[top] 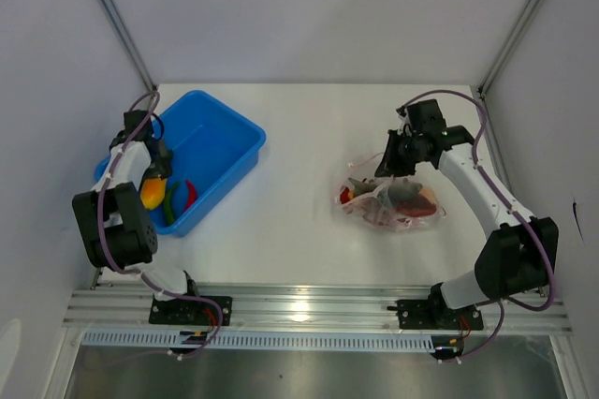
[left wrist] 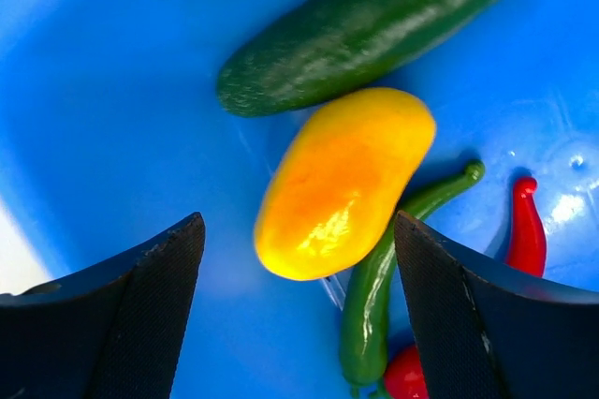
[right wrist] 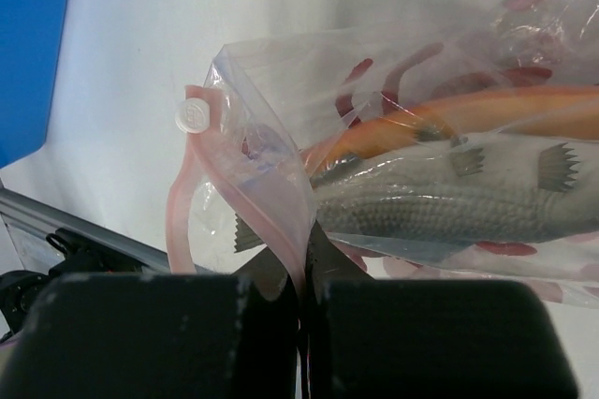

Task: Place the food in the zip-top bag and seal the zipper
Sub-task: Pick up the fake fruit from the bin, then place the fake fruit in the zipper food storage bag, then adjust the zipper food storage bag at the center of the board.

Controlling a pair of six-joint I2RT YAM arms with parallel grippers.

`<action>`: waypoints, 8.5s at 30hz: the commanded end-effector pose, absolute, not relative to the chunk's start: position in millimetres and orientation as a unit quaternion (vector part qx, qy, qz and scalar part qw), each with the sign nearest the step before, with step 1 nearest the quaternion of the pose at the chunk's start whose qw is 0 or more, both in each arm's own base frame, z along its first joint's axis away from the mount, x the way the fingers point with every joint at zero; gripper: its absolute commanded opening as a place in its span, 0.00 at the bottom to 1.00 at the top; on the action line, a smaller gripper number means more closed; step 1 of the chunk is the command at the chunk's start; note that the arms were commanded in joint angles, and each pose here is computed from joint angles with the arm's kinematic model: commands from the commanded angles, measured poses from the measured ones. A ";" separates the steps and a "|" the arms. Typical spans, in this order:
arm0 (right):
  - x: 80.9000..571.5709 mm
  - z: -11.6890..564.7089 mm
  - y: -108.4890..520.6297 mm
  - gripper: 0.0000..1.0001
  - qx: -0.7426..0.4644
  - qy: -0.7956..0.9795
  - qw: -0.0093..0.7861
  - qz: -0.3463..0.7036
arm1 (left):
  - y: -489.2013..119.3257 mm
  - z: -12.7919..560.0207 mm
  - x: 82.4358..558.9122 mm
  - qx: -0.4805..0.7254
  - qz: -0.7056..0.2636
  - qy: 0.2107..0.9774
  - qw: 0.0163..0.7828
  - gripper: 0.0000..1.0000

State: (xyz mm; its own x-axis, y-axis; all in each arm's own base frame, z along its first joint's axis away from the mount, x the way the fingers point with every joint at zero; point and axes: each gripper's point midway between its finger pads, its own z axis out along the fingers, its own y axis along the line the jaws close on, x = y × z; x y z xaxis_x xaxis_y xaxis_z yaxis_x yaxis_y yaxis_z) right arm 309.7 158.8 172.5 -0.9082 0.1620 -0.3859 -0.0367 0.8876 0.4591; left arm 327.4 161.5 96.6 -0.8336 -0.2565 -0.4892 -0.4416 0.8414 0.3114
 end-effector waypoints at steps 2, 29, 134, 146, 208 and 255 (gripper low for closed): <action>308.6 182.2 155.3 0.00 0.016 0.941 0.234 0.243 | 154.9 80.2 331.5 -0.152 0.182 0.948 0.213 0.85; 299.5 192.7 150.5 0.00 0.012 0.941 0.248 0.231 | 162.4 37.5 347.8 -0.150 0.184 0.955 0.175 0.46; 320.0 328.9 241.1 0.00 0.189 0.836 0.124 0.500 | -286.7 333.0 320.0 0.075 -0.373 0.774 0.505 1.00; 315.5 322.8 236.9 0.00 0.169 0.848 0.130 0.486 | -242.9 276.9 318.0 0.017 -0.287 0.867 0.408 0.77; 307.2 276.0 162.6 0.00 0.054 0.941 0.273 0.194 | -343.8 267.1 274.2 0.104 -0.511 0.840 0.152 0.00; 296.2 212.8 165.1 0.00 -0.008 0.954 0.232 0.190 | -28.9 204.5 320.4 -0.166 -0.008 0.929 0.331 1.00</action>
State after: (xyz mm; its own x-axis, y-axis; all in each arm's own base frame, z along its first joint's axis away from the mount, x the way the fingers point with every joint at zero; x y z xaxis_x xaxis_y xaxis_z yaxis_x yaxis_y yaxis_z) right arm 289.3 161.7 212.0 -0.9050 0.0982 -0.4138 -0.0568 0.9364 0.3464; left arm 330.5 -62.6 226.7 -0.6912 -0.3957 -0.6047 -0.2740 0.9178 -0.2874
